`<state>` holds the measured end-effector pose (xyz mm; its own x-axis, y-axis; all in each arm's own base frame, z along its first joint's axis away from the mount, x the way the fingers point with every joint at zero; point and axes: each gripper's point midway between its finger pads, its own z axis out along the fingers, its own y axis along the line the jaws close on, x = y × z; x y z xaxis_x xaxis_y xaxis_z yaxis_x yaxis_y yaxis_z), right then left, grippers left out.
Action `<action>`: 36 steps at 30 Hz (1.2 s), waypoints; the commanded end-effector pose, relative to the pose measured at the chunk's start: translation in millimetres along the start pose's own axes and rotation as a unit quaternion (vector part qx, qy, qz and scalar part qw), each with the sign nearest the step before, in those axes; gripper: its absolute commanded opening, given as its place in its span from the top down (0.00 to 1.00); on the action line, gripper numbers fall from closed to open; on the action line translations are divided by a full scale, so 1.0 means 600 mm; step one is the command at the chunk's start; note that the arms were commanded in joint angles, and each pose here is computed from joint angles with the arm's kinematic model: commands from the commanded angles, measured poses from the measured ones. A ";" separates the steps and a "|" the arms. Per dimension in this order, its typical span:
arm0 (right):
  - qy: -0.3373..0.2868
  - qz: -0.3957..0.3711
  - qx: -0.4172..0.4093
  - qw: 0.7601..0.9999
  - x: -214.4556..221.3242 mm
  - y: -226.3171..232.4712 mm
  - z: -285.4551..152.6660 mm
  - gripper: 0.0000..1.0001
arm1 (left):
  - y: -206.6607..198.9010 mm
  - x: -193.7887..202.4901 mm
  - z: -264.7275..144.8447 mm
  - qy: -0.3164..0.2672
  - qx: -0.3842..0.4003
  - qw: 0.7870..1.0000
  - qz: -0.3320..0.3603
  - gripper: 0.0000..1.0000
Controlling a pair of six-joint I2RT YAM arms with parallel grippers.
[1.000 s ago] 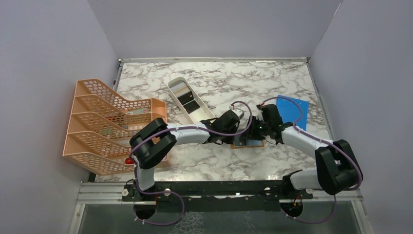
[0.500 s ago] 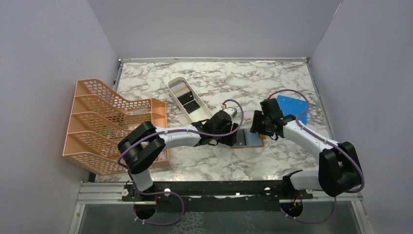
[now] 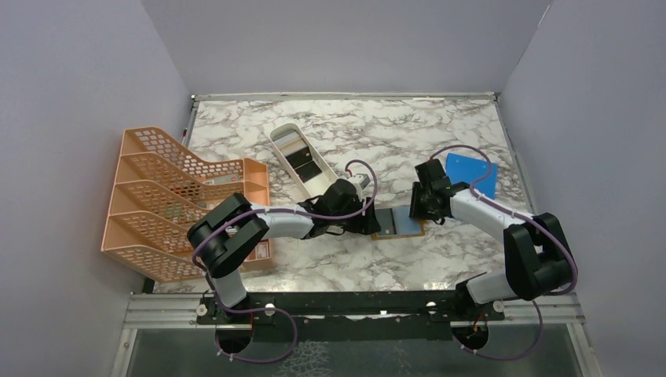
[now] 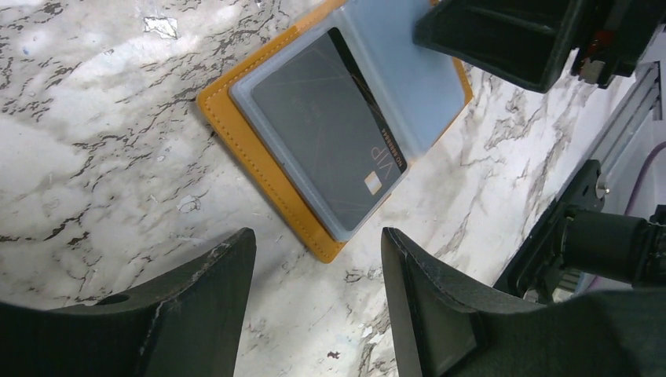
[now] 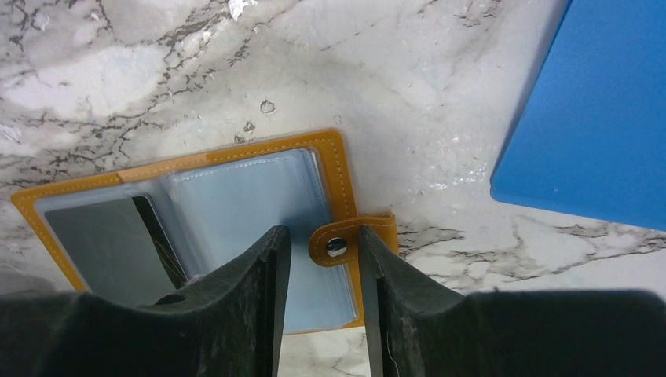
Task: Put the credit cards into the card holder
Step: Turn over the card slot in the card holder.
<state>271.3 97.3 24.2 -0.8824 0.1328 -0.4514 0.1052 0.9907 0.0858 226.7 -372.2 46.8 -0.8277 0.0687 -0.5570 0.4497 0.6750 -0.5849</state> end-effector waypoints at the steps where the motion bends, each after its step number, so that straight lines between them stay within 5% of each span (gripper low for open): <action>1: 0.010 0.002 -0.002 1.000 0.014 -0.004 0.012 0.64 | -0.008 -0.002 0.003 -0.005 0.022 1.000 -0.021 0.37; 6: -0.002 0.004 -0.001 1.000 0.007 -0.006 0.006 0.82 | -0.010 0.000 0.016 -0.005 0.016 0.999 -0.030 0.36; 14: -0.020 0.017 -0.068 0.997 0.009 0.026 -0.010 0.98 | -0.052 0.006 0.041 0.003 0.047 0.998 -0.038 0.35; 25: -0.006 0.038 -0.157 0.987 0.037 0.069 -0.022 0.99 | -0.148 -0.044 0.017 -0.042 0.115 0.992 -0.022 0.34; 36: -0.047 0.032 -0.108 0.993 0.005 0.040 -0.039 0.99 | -0.193 -0.052 0.019 -0.048 0.154 0.987 -0.009 0.35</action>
<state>263.4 111.2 34.0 -0.8279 0.1987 -0.5244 0.0649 0.9628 0.2623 200.1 -424.9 61.2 -0.8614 0.0492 -0.5056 0.4342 0.5879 -0.6825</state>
